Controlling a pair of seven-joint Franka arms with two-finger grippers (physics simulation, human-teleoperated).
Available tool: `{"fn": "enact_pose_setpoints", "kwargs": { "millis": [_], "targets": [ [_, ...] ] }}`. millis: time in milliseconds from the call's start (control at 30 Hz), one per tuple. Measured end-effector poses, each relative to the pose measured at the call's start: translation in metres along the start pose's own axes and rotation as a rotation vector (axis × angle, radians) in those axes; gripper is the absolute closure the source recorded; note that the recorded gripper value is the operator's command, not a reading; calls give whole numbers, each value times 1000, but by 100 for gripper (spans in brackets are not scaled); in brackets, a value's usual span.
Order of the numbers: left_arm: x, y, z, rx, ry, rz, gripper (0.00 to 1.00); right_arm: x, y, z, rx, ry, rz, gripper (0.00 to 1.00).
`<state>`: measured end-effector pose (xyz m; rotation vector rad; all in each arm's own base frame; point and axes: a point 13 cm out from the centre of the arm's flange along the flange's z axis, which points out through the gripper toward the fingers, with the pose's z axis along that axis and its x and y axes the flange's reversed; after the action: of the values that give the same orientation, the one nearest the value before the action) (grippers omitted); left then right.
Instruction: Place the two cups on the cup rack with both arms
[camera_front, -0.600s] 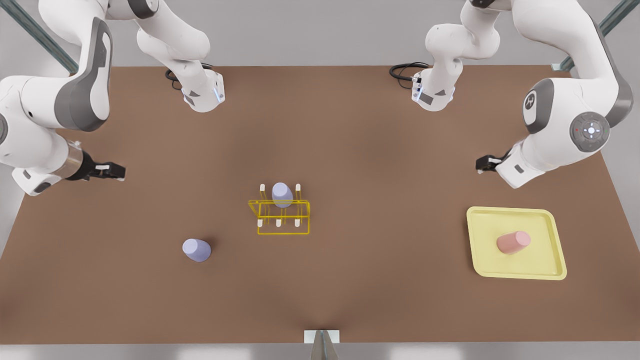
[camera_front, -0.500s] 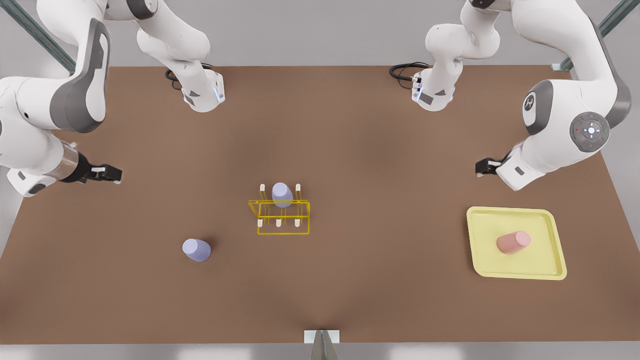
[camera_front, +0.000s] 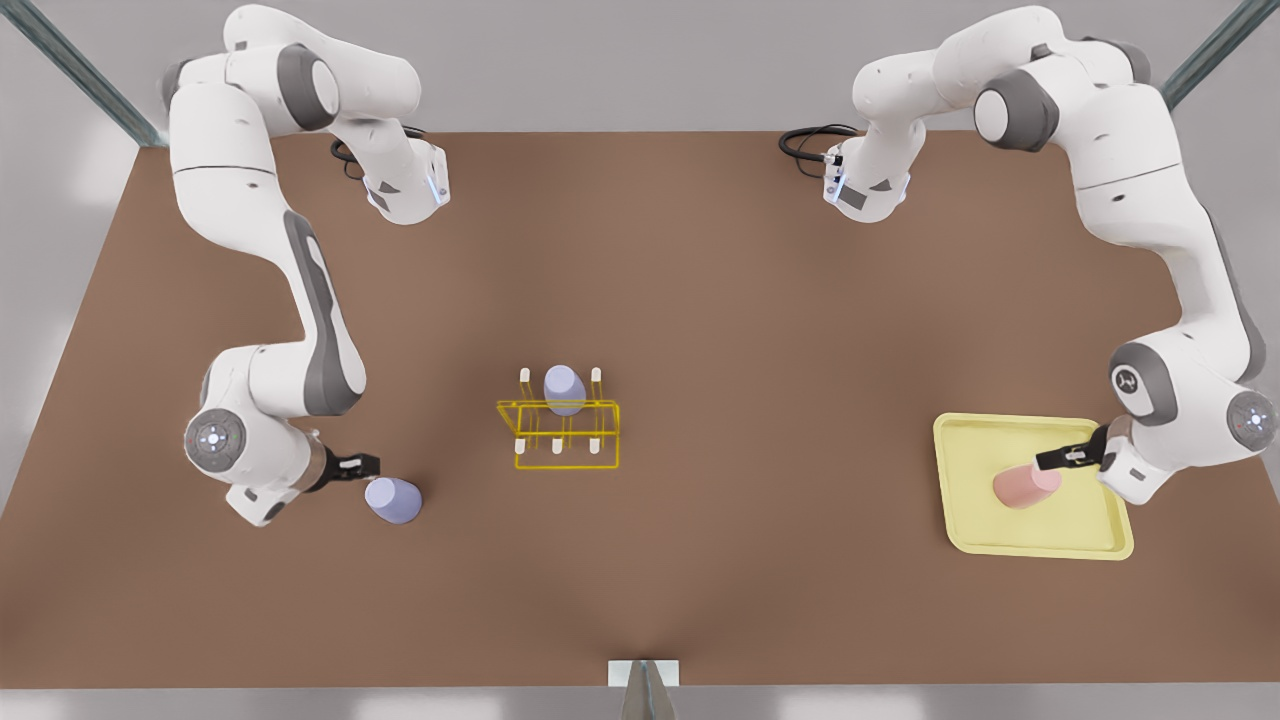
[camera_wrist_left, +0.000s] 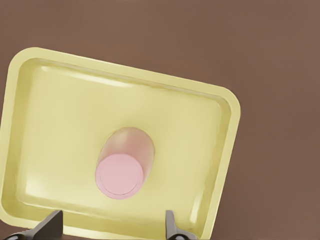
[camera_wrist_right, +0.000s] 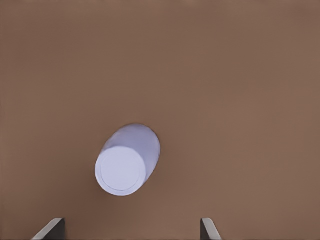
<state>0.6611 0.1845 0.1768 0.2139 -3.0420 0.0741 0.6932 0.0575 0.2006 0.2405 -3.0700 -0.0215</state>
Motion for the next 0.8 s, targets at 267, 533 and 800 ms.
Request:
{"fn": "enact_pose_setpoints", "kwargs": {
  "millis": [267,533,800],
  "targets": [
    [-2,7,50,-15,-46,77,0,-34,22,37,-17,-119,-1,0],
    [-13,13,83,-34,-77,138,0,-18,20,69,-22,-96,18,0],
    [-18,13,101,-44,-92,180,0,-11,21,85,-24,-75,25,0]
  ]
}}
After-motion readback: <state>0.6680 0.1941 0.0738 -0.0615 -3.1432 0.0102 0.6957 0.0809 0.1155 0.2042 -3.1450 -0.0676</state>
